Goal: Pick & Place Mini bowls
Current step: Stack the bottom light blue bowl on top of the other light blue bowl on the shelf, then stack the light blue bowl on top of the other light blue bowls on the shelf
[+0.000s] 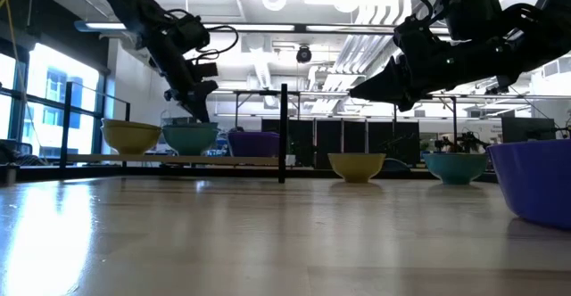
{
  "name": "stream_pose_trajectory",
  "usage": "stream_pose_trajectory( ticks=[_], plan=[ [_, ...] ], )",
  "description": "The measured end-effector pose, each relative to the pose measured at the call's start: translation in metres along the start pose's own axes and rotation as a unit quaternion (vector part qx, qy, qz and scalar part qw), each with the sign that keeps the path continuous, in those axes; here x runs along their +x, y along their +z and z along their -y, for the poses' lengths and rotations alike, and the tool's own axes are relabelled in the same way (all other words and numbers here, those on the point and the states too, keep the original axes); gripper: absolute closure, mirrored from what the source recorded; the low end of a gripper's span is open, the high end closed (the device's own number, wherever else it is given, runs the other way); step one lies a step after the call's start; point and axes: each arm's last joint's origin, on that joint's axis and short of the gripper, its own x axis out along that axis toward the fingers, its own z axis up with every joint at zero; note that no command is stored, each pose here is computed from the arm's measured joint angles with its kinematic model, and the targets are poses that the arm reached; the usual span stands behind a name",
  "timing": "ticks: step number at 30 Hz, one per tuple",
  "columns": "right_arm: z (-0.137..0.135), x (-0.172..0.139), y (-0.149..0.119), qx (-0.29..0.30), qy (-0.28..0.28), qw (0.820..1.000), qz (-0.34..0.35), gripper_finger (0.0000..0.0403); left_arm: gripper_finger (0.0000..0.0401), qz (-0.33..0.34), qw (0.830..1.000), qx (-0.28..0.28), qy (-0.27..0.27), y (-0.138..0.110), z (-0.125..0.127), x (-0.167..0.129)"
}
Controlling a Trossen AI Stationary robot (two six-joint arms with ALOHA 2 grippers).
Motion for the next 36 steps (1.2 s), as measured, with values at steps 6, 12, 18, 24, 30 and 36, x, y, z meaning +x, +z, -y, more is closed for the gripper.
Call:
stream_pose_trajectory(
  ticks=[6, 12, 18, 24, 30, 36],
  plan=[
    [0.0, 0.0, 0.0, 0.0, 0.0, 1.0, 0.0, 0.0402, 0.0401, 0.003, 1.0, 0.007, -0.007, 0.0, 0.001, 0.009],
    [0.0, 0.0, 0.0, 0.0, 0.0, 1.0, 0.0, 0.0402, 0.0401, 0.005, 1.0, 0.013, -0.008, 0.0, 0.002, 0.018],
    [0.0, 0.0, 0.0, 0.0, 0.0, 1.0, 0.0, 0.0402, 0.0401, 0.028, 0.999, 0.017, -0.015, 0.005, 0.003, 0.007],
    [0.0, 0.0, 0.0, 0.0, 0.0, 1.0, 0.0, 0.0402, 0.0401, 0.093, 0.994, 0.017, -0.061, 0.017, 0.011, -0.026],
    [0.0, 0.0, 0.0, 0.0, 0.0, 1.0, 0.0, 0.0402, 0.0401, 0.188, 0.975, 0.024, -0.113, 0.013, 0.035, -0.047],
    [0.0, 0.0, 0.001, 0.0, 0.0, 1.0, 0.004, 0.0402, 0.0401, 0.277, 0.951, -0.011, -0.141, -0.014, 0.052, -0.053]
  ],
)
